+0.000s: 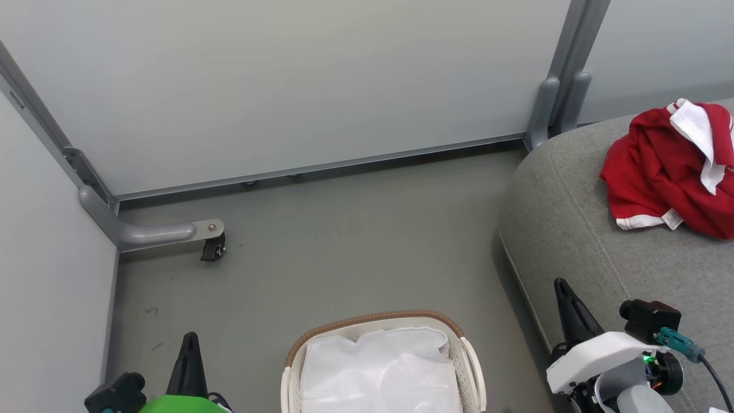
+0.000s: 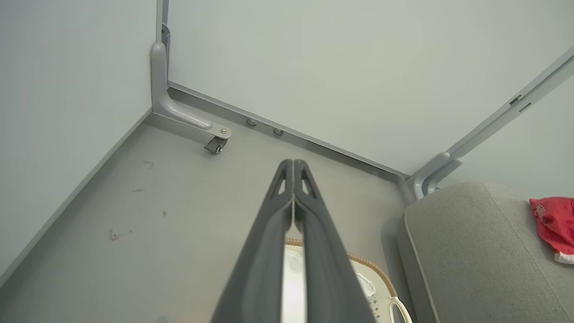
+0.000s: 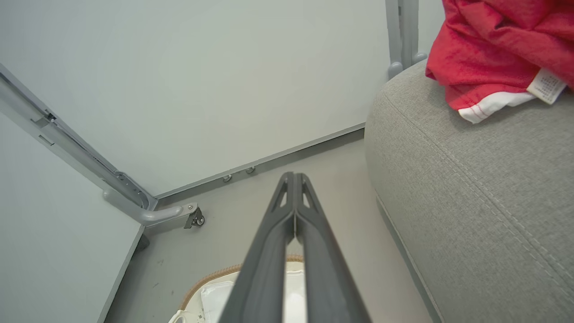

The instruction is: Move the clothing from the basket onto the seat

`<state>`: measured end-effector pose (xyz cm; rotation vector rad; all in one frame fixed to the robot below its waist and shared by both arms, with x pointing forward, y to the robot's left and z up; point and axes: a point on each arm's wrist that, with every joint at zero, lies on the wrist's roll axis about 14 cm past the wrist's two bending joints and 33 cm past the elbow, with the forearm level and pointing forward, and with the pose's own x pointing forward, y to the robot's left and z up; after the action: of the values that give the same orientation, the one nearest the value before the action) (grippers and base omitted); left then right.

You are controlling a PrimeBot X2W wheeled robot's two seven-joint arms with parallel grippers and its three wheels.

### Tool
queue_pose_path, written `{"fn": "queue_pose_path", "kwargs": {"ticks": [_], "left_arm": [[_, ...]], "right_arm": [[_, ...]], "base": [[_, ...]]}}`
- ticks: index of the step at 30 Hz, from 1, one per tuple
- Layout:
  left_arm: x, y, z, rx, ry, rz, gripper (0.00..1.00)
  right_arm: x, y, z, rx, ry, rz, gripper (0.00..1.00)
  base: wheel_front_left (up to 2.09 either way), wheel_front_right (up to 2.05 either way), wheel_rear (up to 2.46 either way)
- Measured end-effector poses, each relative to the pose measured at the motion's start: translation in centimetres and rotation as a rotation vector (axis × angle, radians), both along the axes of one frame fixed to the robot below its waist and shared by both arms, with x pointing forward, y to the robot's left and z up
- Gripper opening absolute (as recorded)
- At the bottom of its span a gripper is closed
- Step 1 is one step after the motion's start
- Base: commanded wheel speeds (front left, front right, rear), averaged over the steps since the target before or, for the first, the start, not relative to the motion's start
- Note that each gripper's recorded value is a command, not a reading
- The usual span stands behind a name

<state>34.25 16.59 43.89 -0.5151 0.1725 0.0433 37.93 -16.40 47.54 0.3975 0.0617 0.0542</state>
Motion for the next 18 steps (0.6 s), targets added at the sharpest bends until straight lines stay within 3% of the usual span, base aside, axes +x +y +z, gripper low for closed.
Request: {"fn": "queue_pose_path", "kwargs": {"ticks": [18], "left_arm": [[1.1,1.0,0.8,-0.247,0.006,0.064,0.0]], "right_arm": [[0.3,-1.3,0.3,0.279,0.03,-0.066,0.0]], "base": [[0.0,0.0,0.0]]}}
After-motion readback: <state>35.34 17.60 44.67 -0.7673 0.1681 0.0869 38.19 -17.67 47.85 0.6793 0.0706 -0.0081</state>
